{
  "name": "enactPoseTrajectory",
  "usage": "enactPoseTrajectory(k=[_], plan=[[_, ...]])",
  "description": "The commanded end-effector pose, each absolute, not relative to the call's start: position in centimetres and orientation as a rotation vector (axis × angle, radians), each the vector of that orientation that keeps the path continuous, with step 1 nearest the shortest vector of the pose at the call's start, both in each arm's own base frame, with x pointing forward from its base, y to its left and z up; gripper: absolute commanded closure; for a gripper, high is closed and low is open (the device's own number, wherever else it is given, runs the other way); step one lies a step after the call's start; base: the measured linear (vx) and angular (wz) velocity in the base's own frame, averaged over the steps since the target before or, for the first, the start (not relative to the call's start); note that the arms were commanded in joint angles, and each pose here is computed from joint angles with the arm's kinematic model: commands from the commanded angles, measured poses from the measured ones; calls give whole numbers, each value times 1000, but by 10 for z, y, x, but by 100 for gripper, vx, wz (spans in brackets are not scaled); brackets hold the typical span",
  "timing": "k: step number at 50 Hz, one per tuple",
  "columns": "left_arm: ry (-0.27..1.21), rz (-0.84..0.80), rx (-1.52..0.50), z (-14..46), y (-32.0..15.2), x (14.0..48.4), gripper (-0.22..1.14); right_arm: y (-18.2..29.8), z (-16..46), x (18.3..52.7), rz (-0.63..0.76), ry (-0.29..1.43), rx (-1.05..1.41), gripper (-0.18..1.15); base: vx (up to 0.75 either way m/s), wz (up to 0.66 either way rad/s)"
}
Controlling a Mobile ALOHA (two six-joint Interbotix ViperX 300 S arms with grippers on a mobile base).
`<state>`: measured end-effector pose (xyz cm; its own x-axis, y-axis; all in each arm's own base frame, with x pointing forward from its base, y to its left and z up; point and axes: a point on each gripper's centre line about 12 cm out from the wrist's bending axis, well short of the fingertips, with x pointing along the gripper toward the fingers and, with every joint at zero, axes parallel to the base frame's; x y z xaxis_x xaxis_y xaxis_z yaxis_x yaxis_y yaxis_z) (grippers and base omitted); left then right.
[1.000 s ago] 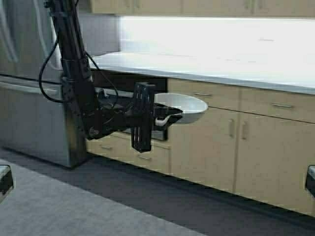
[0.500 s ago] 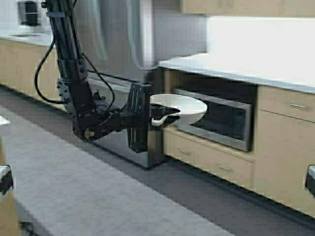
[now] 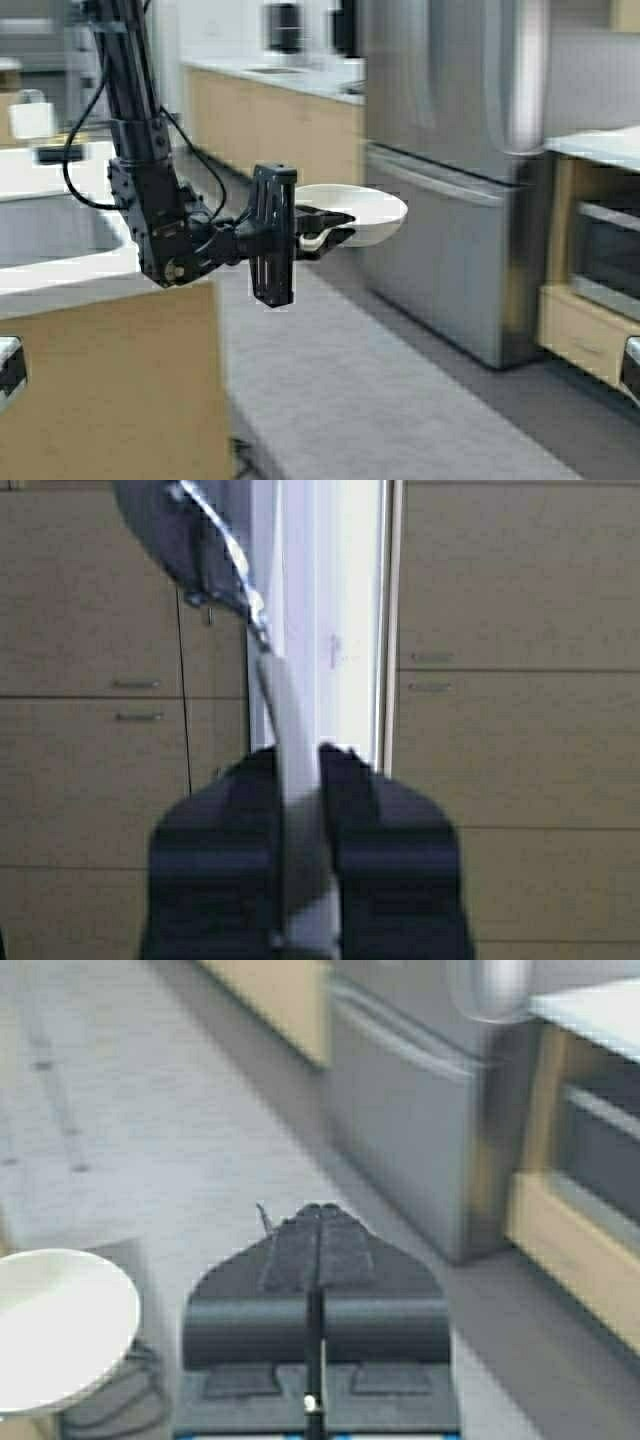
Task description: Wash the pan
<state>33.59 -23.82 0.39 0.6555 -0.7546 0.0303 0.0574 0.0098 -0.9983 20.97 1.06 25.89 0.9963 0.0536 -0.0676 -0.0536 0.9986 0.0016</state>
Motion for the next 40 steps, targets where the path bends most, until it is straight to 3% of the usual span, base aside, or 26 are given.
enactPoseTrajectory(k=[1,40], plan=[[549,-753,-1445,35,-239,339,90,11,269,212,53,42,0,91,16,52],[491,-708,-1470,52,-218,329,90,10,262,214,53,66,-9,91,15,38]])
